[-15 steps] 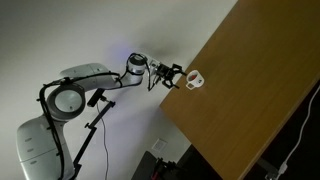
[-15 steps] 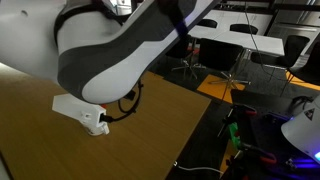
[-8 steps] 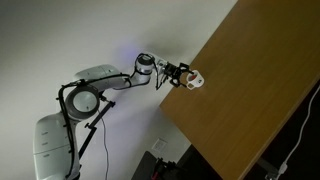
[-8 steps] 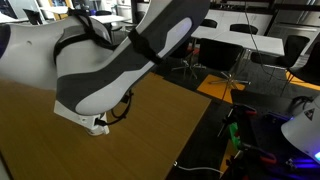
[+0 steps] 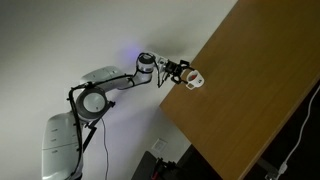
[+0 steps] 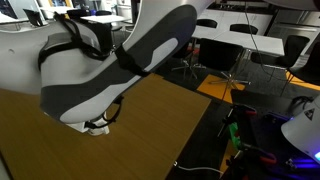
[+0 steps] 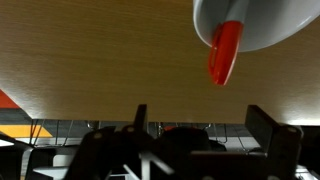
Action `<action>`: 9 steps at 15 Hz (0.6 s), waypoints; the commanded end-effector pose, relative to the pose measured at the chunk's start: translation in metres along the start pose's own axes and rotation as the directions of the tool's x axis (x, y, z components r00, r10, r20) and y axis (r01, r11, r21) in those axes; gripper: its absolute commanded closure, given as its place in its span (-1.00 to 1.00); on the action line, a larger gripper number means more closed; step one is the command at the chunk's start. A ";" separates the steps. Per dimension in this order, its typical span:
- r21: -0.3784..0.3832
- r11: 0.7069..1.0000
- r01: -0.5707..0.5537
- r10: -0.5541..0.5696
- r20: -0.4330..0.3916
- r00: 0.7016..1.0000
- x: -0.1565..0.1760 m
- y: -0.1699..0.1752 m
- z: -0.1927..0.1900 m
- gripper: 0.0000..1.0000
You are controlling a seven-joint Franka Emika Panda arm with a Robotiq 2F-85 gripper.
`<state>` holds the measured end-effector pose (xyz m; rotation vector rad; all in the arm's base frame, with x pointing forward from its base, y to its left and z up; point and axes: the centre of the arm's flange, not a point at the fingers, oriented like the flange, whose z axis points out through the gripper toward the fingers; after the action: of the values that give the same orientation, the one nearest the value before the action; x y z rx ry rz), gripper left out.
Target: Remove the marker from the white mug then put it on the table
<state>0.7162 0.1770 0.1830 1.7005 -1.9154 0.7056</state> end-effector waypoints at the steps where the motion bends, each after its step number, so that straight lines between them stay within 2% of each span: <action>1: -0.009 1.000 -0.003 0.003 -0.026 1.000 -0.008 -0.021 -0.012 -1.00; 9: -0.034 0.999 0.024 -0.026 -0.053 0.998 -0.025 -0.030 0.001 -1.00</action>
<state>0.7275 0.1854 0.1708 1.6810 -1.8747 0.7112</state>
